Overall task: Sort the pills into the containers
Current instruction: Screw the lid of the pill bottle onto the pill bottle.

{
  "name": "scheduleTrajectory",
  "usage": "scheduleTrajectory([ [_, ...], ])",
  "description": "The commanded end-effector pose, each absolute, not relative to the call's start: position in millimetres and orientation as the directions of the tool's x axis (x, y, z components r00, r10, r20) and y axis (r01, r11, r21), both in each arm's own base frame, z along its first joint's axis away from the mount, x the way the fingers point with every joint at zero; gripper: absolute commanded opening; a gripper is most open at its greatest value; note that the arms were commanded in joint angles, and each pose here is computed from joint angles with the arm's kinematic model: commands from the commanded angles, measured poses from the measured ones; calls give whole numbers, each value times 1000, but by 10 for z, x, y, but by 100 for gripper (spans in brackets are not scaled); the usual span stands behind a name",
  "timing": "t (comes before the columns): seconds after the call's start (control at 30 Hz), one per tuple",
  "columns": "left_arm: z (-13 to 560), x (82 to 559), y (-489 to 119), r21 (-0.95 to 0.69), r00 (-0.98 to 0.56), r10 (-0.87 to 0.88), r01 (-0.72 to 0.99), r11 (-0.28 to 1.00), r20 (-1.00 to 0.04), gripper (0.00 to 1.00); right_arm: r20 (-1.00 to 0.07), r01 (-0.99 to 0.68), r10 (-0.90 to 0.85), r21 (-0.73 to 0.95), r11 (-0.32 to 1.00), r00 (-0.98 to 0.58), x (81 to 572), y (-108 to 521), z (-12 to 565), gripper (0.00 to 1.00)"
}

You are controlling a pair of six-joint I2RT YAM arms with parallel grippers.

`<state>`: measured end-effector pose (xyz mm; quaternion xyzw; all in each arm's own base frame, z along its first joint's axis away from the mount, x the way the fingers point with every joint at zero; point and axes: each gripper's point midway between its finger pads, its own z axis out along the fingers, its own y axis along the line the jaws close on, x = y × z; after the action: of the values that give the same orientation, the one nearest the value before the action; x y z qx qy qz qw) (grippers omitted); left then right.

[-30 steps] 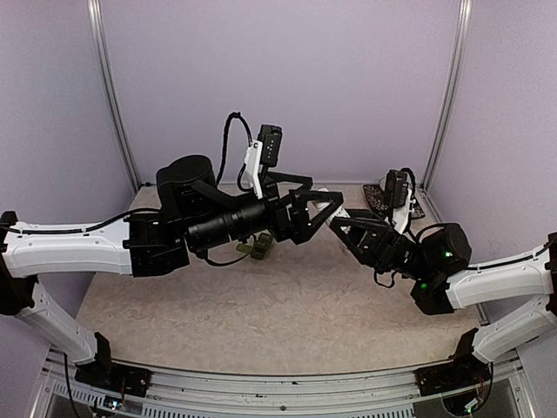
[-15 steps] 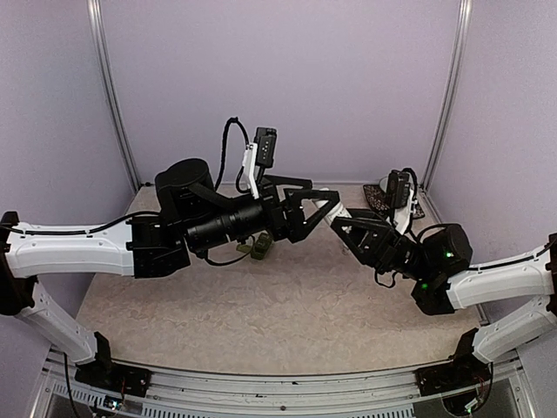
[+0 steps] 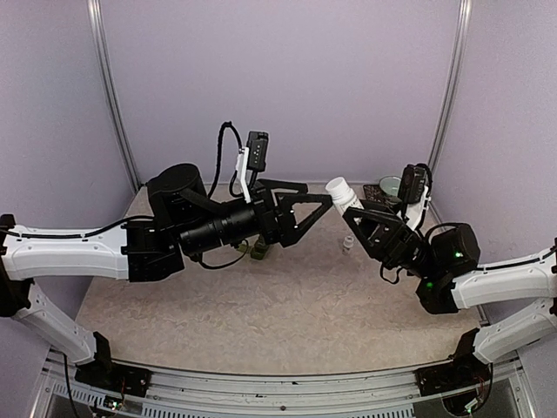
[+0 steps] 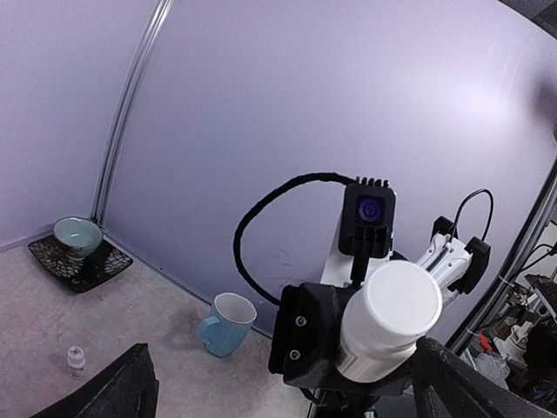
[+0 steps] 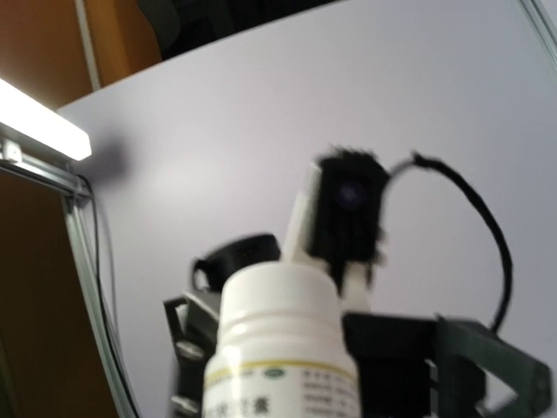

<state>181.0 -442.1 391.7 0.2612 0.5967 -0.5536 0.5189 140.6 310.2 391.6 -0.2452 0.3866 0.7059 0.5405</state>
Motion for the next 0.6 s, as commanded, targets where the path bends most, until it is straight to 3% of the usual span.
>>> scheduleTrajectory([
  [0.0, 3862, 1920, -4278, -399, -323, -274, 867, 299, -906, 99, -735, -976, 643, 178, -125, -217, 1257, 2908, 4181, 0],
  [0.57, 4334, 1659, -4486, -336, -278, -304, 929, 158, -911, 99, -791, -969, 567, 243, -54, -230, 1487, 3162, 3930, 0],
])
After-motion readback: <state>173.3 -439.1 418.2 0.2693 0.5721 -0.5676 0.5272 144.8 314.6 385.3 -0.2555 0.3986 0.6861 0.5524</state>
